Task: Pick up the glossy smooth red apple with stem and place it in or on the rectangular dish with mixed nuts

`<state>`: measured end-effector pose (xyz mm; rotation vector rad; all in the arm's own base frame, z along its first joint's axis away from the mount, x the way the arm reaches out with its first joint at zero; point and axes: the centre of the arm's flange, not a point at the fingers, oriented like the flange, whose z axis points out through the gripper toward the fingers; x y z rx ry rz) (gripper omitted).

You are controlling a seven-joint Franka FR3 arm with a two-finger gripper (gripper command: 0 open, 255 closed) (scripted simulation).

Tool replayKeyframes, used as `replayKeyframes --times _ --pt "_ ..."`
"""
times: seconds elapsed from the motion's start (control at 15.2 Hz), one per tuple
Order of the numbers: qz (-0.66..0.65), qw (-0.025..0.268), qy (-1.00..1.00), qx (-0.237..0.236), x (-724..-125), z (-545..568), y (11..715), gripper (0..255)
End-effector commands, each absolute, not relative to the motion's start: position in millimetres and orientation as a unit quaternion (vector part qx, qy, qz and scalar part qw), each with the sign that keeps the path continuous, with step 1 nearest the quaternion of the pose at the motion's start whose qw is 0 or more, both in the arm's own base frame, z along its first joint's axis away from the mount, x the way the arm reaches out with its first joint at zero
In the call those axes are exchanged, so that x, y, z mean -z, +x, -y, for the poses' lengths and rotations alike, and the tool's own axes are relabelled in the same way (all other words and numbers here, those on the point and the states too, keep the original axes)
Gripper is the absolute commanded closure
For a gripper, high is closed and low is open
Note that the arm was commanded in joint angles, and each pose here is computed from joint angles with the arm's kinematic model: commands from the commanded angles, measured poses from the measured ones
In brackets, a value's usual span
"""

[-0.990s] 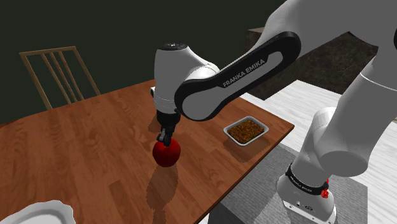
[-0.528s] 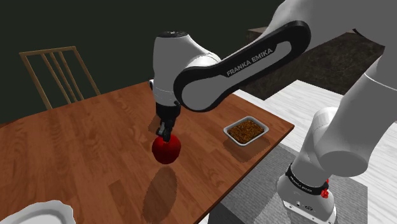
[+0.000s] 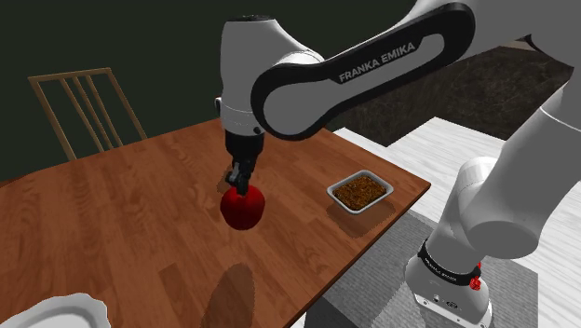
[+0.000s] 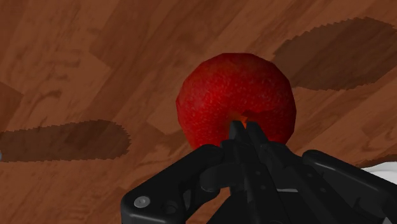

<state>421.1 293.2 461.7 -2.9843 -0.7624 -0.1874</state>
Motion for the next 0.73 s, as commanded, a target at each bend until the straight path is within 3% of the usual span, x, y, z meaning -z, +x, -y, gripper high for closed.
replayKeyframes --times 0.0,0.66 --pt "0.247 0.028 -0.967 0.061 -473 -295 421 255" --pt "0.247 0.028 -0.967 0.061 -518 -283 416 255"
